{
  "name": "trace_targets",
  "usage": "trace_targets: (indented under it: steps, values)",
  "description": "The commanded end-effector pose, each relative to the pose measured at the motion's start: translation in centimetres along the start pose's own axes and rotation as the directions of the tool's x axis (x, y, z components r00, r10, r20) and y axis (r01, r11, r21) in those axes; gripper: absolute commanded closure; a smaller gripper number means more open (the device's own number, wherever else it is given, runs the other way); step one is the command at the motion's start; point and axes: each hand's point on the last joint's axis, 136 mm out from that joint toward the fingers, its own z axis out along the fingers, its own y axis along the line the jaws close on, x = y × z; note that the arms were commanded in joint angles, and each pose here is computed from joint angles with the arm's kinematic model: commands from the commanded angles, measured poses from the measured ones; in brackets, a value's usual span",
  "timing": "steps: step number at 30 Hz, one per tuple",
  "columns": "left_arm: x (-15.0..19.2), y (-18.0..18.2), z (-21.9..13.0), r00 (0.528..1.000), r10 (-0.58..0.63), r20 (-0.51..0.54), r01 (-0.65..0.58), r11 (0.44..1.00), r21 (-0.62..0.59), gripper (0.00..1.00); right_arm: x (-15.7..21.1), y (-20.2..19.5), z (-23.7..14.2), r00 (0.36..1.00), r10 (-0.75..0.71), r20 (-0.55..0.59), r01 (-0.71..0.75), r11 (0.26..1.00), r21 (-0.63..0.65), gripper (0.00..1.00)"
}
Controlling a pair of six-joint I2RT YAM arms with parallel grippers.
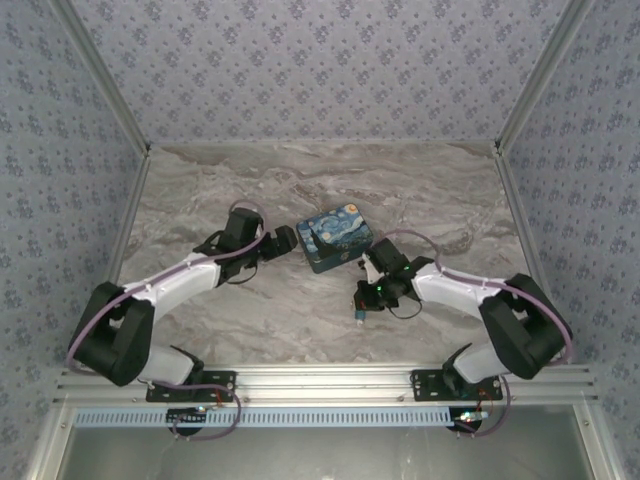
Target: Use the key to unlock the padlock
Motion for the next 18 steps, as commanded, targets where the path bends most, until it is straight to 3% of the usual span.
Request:
trace_targets:
  steps: [1,11,18]
  values:
    - [0.1,1.3,-1.2,1.0,0.021,0.013,-0.02,0.999,-0.043,0.0,-1.4,1.1,0.6,1.0,-0.014,0.014,0.014,1.0,-0.01,1.0]
    - [-0.2,2.0,-3.9,0.995,0.082,0.048,-0.079,0.994,-0.073,0.0,-1.2,0.7,0.7,0.999,-0.032,0.007,0.032,0.999,0.028,0.91]
    - [-1.2,2.1,-6.3,0.986,0.123,0.114,-0.112,0.989,-0.093,0.01,-2.7,1.5,-2.3,0.989,-0.089,0.117,0.083,0.995,0.049,0.67]
